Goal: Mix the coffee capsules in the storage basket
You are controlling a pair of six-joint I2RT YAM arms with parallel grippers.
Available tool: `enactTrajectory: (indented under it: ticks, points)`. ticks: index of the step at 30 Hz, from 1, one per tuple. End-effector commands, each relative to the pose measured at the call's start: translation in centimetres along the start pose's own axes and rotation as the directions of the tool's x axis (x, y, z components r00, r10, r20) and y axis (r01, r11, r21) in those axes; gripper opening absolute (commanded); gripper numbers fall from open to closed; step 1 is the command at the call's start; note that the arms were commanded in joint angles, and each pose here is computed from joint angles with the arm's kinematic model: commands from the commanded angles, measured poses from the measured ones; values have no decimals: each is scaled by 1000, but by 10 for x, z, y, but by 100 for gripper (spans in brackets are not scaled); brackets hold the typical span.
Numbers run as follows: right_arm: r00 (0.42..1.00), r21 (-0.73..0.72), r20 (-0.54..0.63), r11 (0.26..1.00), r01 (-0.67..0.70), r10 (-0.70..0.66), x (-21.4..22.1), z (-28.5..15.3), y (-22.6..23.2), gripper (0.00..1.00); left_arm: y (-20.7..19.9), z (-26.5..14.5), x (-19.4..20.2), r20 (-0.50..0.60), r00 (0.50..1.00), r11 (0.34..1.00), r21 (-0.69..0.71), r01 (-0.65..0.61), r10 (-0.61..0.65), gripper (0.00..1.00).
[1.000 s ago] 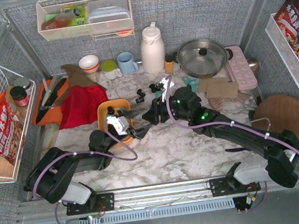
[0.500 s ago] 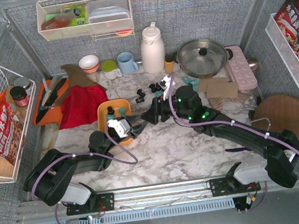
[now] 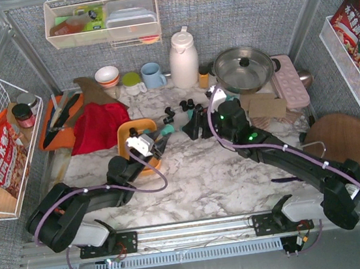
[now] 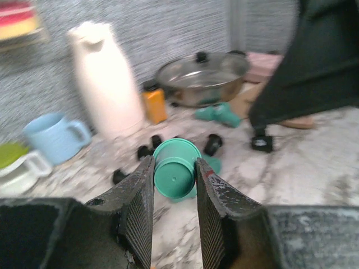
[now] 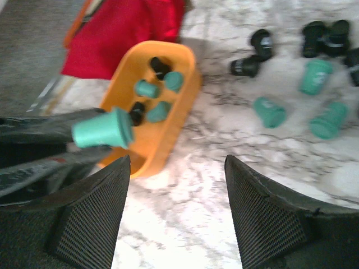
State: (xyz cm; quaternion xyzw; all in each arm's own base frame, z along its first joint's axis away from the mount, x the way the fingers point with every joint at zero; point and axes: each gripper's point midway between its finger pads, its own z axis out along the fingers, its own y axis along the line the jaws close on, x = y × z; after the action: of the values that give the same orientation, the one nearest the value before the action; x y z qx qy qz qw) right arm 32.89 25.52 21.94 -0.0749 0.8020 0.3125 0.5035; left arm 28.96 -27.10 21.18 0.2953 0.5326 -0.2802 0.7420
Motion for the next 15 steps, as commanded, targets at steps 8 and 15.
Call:
enactTrajectory:
  ticks: [8,15]
  points:
    - [939,273,-218,907,321,-267,27,55,-83,71,121,-48,84,-266,925,745,-666,26,-270,39]
    - [968,408,-237,896,174,-80,44,102,-103,74,143,-66,112,-249,883,634,-771,67,-397,61]
